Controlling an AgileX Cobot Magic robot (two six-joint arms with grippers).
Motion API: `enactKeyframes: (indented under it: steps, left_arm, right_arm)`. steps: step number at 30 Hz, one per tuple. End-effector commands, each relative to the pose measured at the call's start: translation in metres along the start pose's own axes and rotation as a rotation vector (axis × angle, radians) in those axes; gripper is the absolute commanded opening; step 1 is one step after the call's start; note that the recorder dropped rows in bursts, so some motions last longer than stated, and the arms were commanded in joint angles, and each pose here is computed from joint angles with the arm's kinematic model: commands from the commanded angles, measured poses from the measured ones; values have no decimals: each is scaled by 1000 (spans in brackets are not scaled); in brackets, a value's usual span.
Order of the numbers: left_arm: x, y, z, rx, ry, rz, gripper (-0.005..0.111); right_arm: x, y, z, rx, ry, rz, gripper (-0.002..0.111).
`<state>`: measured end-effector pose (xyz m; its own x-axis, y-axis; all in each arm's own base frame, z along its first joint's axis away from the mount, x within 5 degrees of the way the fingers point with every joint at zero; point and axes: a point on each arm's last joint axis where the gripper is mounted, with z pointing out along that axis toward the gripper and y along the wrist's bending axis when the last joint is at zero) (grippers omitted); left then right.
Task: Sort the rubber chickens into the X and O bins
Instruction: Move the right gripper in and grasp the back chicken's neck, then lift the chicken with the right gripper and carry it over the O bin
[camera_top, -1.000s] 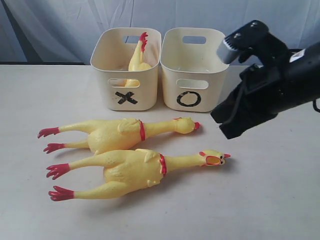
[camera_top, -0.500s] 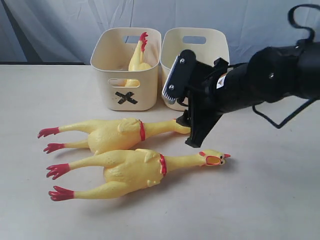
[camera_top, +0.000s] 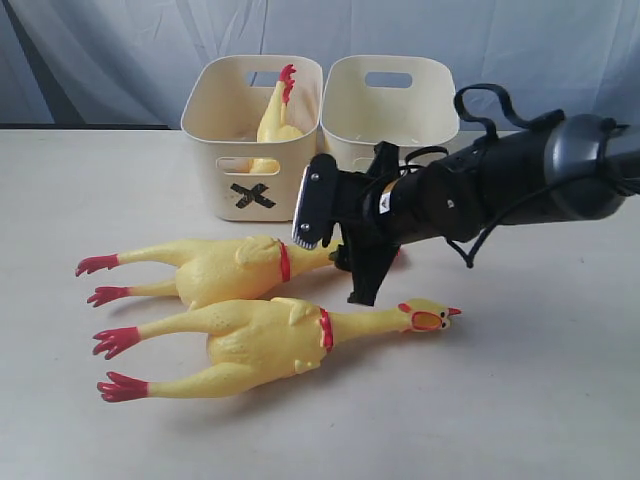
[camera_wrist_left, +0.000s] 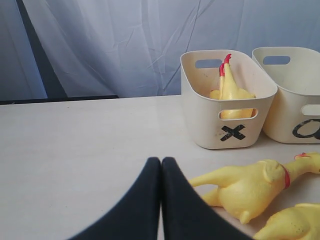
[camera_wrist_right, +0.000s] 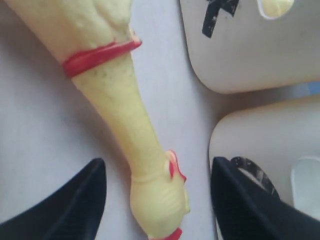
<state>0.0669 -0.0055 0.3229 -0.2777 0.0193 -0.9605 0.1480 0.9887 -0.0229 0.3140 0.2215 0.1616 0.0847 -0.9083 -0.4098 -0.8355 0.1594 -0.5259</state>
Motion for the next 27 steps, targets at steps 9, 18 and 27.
enactKeyframes:
  steps: [9,18,27]
  left_arm:
    - [2,0,-1,3,-1,-4,0]
    - [2,0,-1,2,1,-4,0]
    - [2,0,-1,2,1,-4,0]
  right_arm:
    - [-5,2,33,-62,53,-135,58]
    - [2,9,48,-75,66,-201,58]
    - [0,10,57,-30,21,-198,55]
